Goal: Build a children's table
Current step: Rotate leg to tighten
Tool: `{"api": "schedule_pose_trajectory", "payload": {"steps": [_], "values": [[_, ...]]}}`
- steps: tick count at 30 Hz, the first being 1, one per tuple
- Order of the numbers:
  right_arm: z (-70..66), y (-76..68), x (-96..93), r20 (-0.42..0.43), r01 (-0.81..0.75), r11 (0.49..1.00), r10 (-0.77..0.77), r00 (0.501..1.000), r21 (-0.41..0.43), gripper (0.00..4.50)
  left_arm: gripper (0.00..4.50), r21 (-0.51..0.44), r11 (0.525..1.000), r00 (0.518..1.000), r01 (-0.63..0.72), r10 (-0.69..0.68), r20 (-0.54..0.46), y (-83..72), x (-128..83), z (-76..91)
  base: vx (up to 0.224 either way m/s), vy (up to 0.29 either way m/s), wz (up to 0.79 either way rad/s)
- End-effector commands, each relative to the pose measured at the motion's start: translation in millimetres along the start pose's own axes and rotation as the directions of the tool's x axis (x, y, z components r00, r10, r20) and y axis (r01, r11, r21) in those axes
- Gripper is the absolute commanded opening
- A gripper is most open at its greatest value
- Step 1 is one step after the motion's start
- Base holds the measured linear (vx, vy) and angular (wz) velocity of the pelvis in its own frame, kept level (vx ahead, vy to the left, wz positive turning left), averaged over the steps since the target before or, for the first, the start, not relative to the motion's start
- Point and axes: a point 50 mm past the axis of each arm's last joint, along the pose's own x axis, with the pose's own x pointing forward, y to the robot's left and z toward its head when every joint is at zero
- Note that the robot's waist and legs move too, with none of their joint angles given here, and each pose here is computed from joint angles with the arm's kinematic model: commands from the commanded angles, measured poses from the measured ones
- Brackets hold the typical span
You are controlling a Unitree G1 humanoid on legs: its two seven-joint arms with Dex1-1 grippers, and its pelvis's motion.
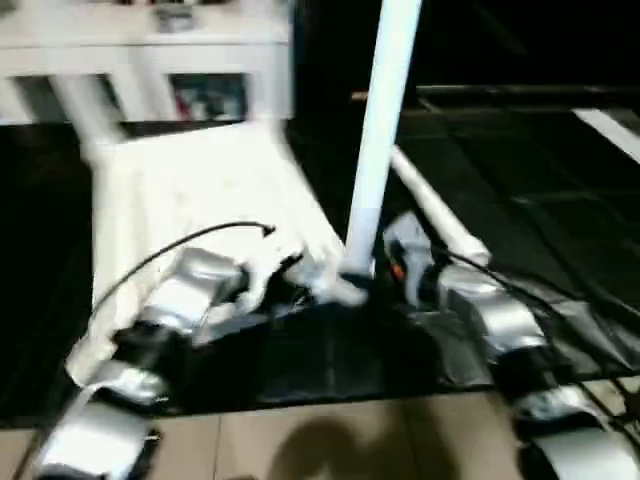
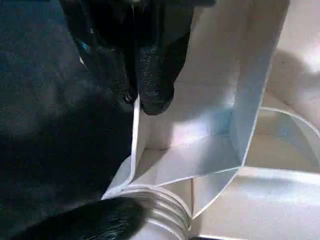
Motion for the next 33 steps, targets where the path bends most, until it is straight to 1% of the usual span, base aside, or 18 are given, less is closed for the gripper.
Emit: {"api": "schedule_pose_trajectory", "payload": {"steps": [1,4,5,6,8,10,11,12,15,16,19,23,25,26,28,29,31,33], "values": [[3.8,22.4,23.0,-0.019,-0.030,1.000,0.030,0.999,-0.008,2.69,0.00,0.018,1.000,0.992,-0.011,0.008,0.124,-7.5,8,33.8,0.000,0.000,0.00],[8.6,29.7,36.3,-0.007,0.039,0.999,-0.039,0.999,0.028,2.69,0.00,-0.042,0.997,0.982,-0.065,0.071,0.175,-14.7,17,45.1,0.000,0.000,0.00],[8.6,29.7,36.3,-0.007,0.039,0.999,-0.039,0.999,0.028,2.69,0.00,-0.042,0.997,0.982,-0.065,0.071,0.175,-14.7,17,45.1,0.000,0.000,0.00],[10.1,31.8,37.9,0.006,0.031,0.999,-0.032,0.999,0.039,3.25,0.00,-0.047,0.997,0.981,-0.068,0.076,0.181,-16.2,19,46.7,0.000,0.000,0.00],[12.9,34.5,38.2,0.038,0.006,0.999,-0.008,0.999,0.052,3.39,0.00,-0.037,0.996,0.980,-0.076,0.081,0.181,-17.3,19,47.7,0.000,0.000,0.00],[13.1,34.8,38.2,0.039,0.008,0.999,-0.010,0.999,0.049,3.49,0.00,-0.036,0.996,0.980,-0.079,0.084,0.179,-17.6,18,47.5,0.000,0.000,0.00],[12.1,33.9,36.5,0.034,0.007,0.999,-0.009,0.999,0.035,3.74,0.00,-0.020,0.996,0.982,-0.084,0.086,0.168,-17.0,17,45.5,0.000,0.000,0.00],[12.1,33.9,36.5,0.034,0.007,0.999,-0.009,0.999,0.035,3.83,0.00,-0.020,0.996,0.982,-0.084,0.086,0.168,-17.0,17,45.5,0.000,0.000,0.00],[10.8,31.8,33.7,0.037,0.011,1.000,-0.012,0.999,0.028,3.96,0.00,-0.022,0.996,0.983,-0.084,0.087,0.162,-16.2,15,42.5,0.000,0.000,0.00],[10.6,28.1,27.8,0.058,0.000,1.000,-0.002,0.998,0.027,4.20,0.00,-0.024,0.996,0.984,-0.083,0.086,0.159,-15.0,12,40.2,0.000,0.000,0.00],[11.3,24.9,20.7,0.081,-0.024,0.999,0.022,0.996,0.021,4.43,0.00,-0.015,0.997,0.984,-0.078,0.080,0.156,-13.7,11,38.8,0.000,0.000,0.00],[10.4,19.7,10.2,0.088,-0.055,0.998,0.054,0.995,0.007,4.43,0.00,0.003,0.999,0.987,-0.054,0.053,0.154,-12.9,9,37.1,0.000,0.000,0.00],[8.8,13.0,-2.7,0.086,-0.099,0.995,0.099,0.991,-0.014,4.43,0.00,0.085,0.996,0.991,0.006,-0.017,0.133,-13.9,6,30.6,0.000,0.000,0.00],[8.8,13.0,-2.7,0.086,-0.099,0.995,0.099,0.991,-0.014,4.43,0.00,0.085,0.996,0.991,0.006,-0.017,0.133,-13.9,6,30.6,0.000,0.000,0.00],[8.0,6.9,-14.9,0.076,-0.146,0.988,0.149,0.986,-0.041,4.43,0.00,0.136,0.988,0.992,0.066,-0.080,0.097,-14.0,3,22.8,0.000,0.000,0.00],[8.0,6.9,-14.9,0.076,-0.146,0.988,0.149,0.986,-0.041,4.43,0.00,0.136,0.988,0.992,0.066,-0.080,0.097,-14.0,3,22.8,0.000,0.000,0.00],[7.8,-0.5,-31.4,0.056,-0.209,0.975,0.214,0.975,-0.077,4.43,0.00,0.177,0.974,0.987,0.141,-0.151,0.049,-13.7,-4,15.3,0.000,0.000,0.00],[8.2,-2.6,-38.2,0.050,-0.240,0.967,0.245,0.968,-0.085,4.43,0.00,0.193,0.965,0.982,0.176,-0.185,0.028,-14.3,-7,12.6,0.000,0.000,0.00]]}}
